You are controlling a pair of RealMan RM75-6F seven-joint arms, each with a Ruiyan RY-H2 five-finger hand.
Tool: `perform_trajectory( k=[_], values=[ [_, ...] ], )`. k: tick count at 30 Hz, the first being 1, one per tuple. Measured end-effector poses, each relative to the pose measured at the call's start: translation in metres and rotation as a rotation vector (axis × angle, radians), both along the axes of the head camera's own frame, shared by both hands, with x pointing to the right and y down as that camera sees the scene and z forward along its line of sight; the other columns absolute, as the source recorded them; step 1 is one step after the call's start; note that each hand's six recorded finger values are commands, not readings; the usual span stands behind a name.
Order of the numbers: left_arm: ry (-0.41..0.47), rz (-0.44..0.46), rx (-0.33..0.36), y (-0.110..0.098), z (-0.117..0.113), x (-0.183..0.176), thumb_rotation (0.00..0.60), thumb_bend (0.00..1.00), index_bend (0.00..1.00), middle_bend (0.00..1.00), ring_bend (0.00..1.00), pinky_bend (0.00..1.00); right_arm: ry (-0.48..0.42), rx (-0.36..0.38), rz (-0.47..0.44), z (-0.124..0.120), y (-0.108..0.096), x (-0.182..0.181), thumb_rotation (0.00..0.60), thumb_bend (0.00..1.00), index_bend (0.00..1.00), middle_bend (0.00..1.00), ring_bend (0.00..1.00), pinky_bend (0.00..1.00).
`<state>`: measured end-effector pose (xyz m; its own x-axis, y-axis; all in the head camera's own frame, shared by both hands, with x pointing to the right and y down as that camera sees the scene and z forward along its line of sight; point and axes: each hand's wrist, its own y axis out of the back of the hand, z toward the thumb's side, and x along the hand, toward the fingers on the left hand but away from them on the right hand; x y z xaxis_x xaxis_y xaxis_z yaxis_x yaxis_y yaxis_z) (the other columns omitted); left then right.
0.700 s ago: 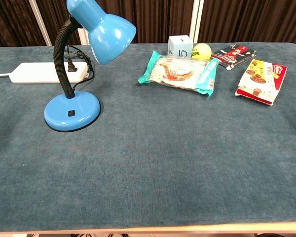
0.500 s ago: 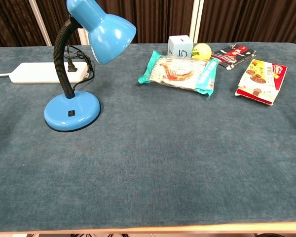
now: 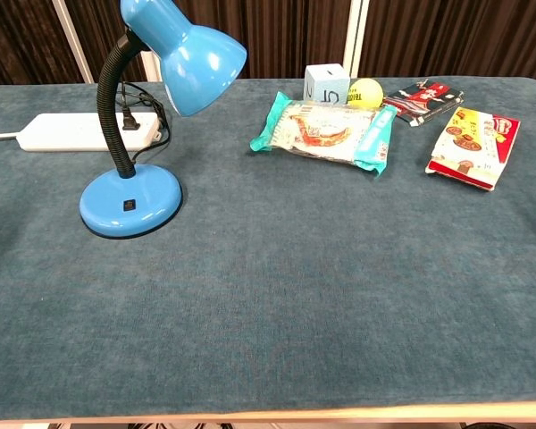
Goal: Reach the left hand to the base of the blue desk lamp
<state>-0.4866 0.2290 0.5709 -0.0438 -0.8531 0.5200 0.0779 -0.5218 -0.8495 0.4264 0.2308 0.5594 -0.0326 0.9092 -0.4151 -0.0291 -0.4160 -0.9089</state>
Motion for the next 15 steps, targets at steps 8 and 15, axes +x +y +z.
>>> perform_trajectory(
  k=[8,15],
  values=[
    [-0.028,0.041,0.008,-0.003,-0.004,0.007,0.600,0.43,0.00,0.61,0.63,0.77,-0.018,-0.004,0.007,-0.001,0.000,0.001,0.600,0.23,0.00,0.00,0.00,0.00],
    [0.043,0.074,-0.041,-0.025,0.001,0.051,0.600,0.56,0.00,0.89,0.87,0.95,-0.022,-0.015,0.000,0.000,0.001,-0.002,0.600,0.24,0.00,0.00,0.00,0.00]
  ],
)
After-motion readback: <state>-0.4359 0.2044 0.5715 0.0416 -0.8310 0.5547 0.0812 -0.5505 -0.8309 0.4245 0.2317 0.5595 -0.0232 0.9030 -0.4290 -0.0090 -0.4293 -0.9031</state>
